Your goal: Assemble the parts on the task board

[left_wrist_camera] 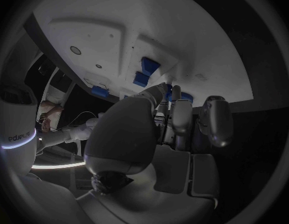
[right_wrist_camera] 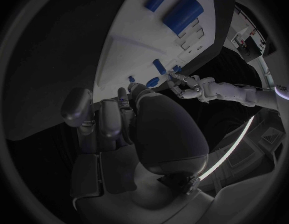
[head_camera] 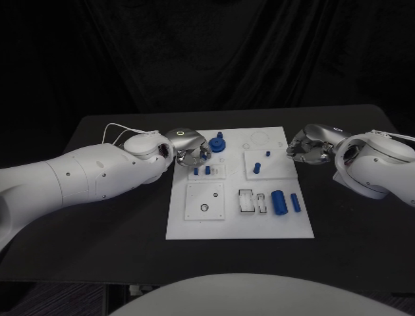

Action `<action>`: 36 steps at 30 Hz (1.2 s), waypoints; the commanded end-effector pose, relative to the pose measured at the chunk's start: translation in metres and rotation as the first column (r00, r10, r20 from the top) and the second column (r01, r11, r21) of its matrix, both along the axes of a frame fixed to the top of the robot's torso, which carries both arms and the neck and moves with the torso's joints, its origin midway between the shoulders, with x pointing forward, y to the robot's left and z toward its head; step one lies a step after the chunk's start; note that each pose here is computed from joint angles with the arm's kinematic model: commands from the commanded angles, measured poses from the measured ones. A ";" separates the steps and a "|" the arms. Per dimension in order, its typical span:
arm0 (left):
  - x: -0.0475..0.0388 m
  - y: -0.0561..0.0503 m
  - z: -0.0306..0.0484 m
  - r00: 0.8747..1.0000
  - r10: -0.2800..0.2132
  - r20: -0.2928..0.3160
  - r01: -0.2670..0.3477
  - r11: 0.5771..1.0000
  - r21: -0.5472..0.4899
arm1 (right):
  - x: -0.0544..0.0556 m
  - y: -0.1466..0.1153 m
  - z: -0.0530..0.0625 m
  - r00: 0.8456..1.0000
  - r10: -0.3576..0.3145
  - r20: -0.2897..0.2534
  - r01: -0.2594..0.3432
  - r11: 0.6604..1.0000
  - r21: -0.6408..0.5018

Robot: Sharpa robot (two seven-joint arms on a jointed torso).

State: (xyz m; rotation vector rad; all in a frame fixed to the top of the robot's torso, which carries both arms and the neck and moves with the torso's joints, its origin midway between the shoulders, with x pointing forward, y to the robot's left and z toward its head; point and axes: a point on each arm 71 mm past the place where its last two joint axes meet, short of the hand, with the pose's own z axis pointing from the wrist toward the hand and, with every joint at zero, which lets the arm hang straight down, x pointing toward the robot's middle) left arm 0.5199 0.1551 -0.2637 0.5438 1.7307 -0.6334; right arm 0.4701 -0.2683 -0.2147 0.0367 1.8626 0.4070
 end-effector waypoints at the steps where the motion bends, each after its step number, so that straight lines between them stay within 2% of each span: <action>1: -0.0016 -0.001 -0.0045 1.000 0.004 -0.026 -0.003 1.000 0.014 | 0.000 0.000 -0.001 1.000 -0.001 -0.010 0.001 1.000 -0.004; 11: -0.0001 0.007 -0.0049 0.999 0.034 -0.008 -0.034 0.999 0.011 | -0.001 -0.001 -0.001 1.000 -0.003 -0.010 0.002 1.000 -0.004; 16: 0.0011 0.014 -0.0015 0.998 0.049 0.039 -0.048 0.999 -0.018 | -0.001 -0.001 -0.001 1.000 -0.004 -0.011 0.004 1.000 -0.005; 21: 0.0027 0.026 0.0063 0.987 0.083 0.135 -0.073 0.994 -0.076 | -0.001 -0.003 -0.001 1.000 -0.004 -0.010 0.004 1.000 -0.004; 26: 0.0004 0.049 0.0160 0.962 0.128 0.241 -0.095 0.985 -0.142 | -0.003 -0.005 0.002 1.000 0.000 0.007 -0.001 1.000 0.008; 30: -0.0096 0.073 0.0238 0.943 0.154 0.295 -0.099 0.976 -0.193 | 0.000 -0.004 0.015 0.999 0.009 0.046 -0.009 1.000 0.018; 33: -0.0191 0.089 0.0297 0.942 0.168 0.291 -0.088 0.959 -0.269 | 0.002 -0.003 0.025 0.997 0.017 0.076 -0.018 1.000 0.021; 36: -0.0274 0.102 0.0341 0.953 0.193 0.233 -0.096 0.923 -0.371 | 0.004 0.000 0.032 0.994 0.033 0.106 -0.035 0.999 0.020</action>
